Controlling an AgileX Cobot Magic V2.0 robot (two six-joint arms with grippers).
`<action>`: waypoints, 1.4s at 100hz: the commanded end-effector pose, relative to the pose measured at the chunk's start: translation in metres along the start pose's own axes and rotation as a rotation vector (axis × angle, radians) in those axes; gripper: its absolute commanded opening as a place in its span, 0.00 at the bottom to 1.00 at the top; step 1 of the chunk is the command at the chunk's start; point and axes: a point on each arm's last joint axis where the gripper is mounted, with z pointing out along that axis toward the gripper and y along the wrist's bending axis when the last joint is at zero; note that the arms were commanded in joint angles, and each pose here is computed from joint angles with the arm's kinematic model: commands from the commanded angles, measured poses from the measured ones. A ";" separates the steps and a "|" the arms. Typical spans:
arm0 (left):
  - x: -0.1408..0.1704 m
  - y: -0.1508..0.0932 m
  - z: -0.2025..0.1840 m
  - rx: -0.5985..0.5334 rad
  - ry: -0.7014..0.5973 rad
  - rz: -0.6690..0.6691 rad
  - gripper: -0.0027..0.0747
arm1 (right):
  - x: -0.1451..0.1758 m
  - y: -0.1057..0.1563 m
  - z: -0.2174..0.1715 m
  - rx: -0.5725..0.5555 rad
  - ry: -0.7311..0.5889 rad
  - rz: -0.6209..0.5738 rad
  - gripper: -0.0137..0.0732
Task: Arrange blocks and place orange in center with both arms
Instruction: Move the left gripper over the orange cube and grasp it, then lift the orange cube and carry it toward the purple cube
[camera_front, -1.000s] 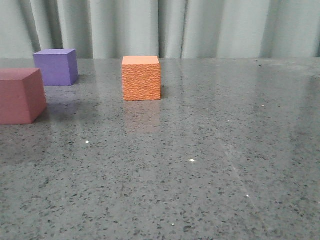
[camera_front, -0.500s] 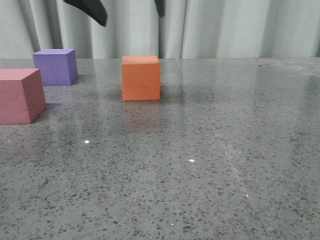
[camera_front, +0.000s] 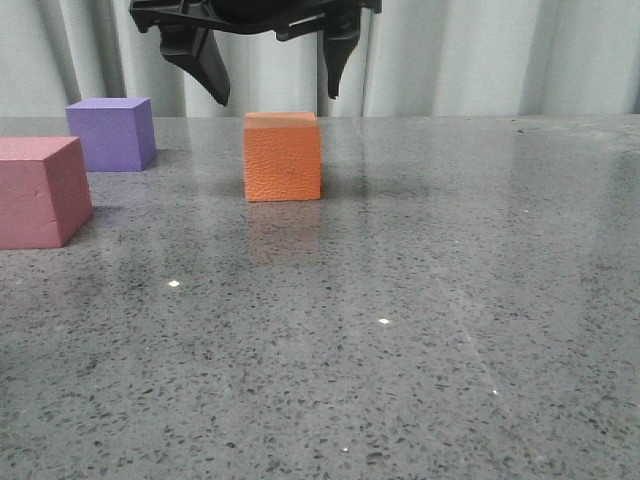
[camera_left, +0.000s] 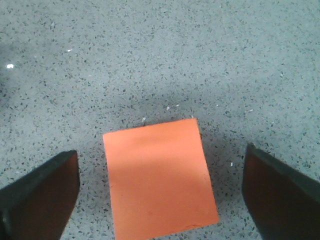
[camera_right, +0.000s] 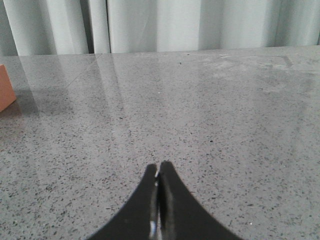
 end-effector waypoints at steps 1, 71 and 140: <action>-0.017 -0.002 -0.024 0.049 -0.093 -0.015 0.83 | -0.014 0.001 -0.003 -0.002 -0.122 -0.006 0.08; 0.000 -0.012 0.004 0.010 -0.021 -0.010 0.59 | -0.014 0.001 -0.003 -0.002 -0.122 -0.006 0.08; -0.035 0.034 -0.092 -0.114 -0.206 0.043 0.17 | -0.014 0.001 -0.003 -0.002 -0.122 -0.006 0.08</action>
